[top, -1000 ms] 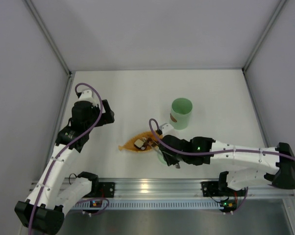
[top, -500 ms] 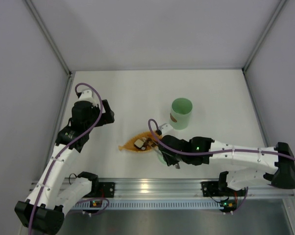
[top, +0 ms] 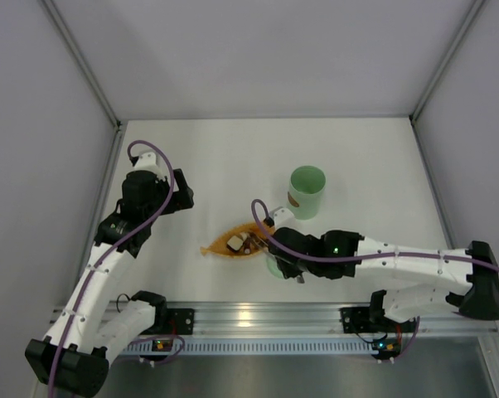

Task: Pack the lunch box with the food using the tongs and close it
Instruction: Pick up the fake food from the plate.

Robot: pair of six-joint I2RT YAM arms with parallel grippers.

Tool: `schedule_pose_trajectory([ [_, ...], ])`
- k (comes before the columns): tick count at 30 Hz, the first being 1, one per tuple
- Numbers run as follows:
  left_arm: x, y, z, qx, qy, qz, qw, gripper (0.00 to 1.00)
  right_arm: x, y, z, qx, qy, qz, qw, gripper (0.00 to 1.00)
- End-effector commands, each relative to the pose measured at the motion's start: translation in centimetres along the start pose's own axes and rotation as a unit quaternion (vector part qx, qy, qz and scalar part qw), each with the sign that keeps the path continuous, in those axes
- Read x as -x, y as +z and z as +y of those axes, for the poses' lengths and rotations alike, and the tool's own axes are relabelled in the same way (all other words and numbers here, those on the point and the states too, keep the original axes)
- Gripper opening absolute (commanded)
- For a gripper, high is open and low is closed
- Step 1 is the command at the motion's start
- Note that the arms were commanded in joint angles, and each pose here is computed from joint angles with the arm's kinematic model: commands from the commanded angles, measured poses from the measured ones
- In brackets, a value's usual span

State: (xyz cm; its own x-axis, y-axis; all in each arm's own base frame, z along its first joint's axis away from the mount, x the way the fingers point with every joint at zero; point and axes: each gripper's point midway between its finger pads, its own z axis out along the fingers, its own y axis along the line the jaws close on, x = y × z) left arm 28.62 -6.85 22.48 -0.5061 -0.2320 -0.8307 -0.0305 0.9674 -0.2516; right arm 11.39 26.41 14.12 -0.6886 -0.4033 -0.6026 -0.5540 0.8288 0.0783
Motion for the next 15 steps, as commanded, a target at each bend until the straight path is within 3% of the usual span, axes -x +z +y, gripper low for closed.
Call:
schedule_pose_trajectory([
  [1,1.1,-0.2,-0.1,-0.002,0.003,-0.017,1.0,0.99,3.5,-3.0,0.7,0.019,0.016,-0.063,0.998,0.16],
  [15,1.2,-0.2,-0.1,-0.002,0.003,-0.018,1.0,0.99,5.0,-5.3,-0.4,0.005,0.021,-0.088,0.996,0.15],
])
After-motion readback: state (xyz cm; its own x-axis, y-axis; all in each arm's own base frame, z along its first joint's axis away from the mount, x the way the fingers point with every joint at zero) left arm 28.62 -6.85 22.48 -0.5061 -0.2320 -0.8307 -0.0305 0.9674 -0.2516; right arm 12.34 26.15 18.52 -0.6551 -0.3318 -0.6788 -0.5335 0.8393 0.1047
